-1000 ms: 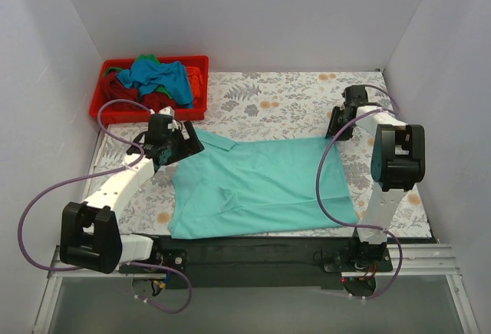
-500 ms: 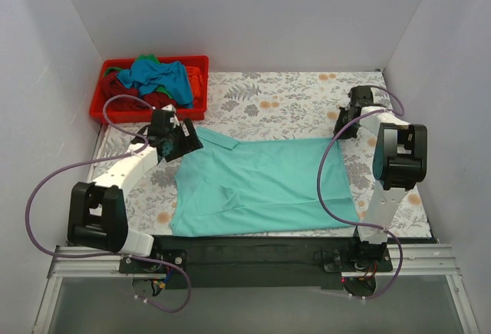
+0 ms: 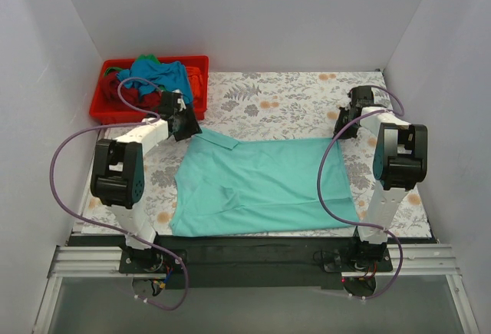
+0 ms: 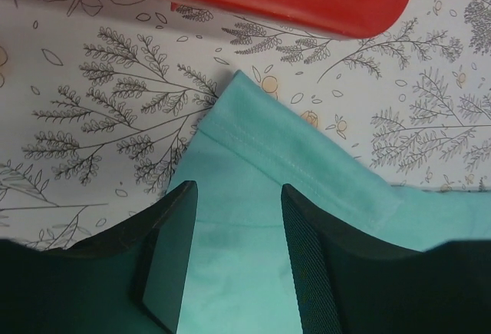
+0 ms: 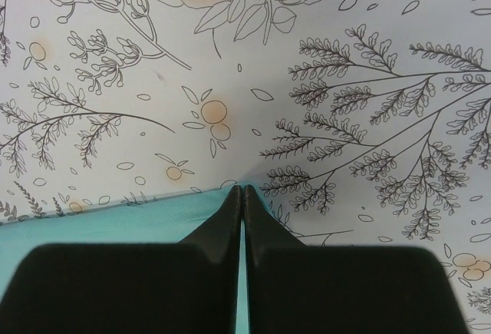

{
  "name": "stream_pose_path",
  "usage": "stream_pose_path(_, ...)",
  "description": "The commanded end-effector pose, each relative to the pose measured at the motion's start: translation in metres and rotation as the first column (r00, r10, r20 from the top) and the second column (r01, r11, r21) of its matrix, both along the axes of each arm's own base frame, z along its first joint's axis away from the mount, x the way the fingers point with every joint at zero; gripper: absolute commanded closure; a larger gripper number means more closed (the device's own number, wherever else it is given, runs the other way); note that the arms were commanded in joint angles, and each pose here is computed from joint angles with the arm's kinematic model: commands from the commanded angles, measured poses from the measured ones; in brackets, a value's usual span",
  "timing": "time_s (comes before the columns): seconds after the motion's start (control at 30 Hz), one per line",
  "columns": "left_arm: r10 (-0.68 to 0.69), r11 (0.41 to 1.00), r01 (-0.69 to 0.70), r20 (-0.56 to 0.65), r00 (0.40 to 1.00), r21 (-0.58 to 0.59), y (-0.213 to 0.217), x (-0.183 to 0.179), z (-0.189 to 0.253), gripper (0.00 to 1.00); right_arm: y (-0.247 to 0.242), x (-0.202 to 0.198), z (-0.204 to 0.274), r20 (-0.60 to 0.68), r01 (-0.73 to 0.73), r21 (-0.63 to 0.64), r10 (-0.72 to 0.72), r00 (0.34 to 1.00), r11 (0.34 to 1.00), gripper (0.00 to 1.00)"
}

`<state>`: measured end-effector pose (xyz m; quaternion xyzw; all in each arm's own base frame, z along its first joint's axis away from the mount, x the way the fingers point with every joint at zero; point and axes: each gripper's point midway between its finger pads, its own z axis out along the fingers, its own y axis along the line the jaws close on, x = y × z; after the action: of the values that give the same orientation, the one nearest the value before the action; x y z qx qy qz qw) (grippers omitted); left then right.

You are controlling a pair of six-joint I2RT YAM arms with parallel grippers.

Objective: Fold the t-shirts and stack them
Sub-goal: Fold the tshirt

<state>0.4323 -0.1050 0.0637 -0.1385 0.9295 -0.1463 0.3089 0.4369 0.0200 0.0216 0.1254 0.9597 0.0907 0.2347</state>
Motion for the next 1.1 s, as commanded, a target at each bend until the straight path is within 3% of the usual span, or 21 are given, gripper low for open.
stream_pose_path(0.0, -0.010, 0.999, 0.007, 0.051, 0.999, 0.043, 0.005, 0.019, 0.008, 0.54, 0.001, -0.005, -0.008, -0.016, -0.017, 0.004, 0.017, 1.000, 1.000, 0.99)
stream_pose_path(0.77, 0.006, 0.987, -0.016, 0.063, 0.998, 0.159, 0.007, 0.046, -0.028, 0.60, 0.004, -0.007, -0.009, -0.018, -0.025, 0.021, 0.026, 1.000, 0.999, 0.99)
stream_pose_path(1.07, -0.028, 0.984, 0.019, 0.046, 0.999, 0.174, -0.001, 0.040, -0.036, 0.90, 0.004, -0.008, -0.011, -0.024, -0.027, 0.020, 0.027, 0.999, 0.999, 0.99)
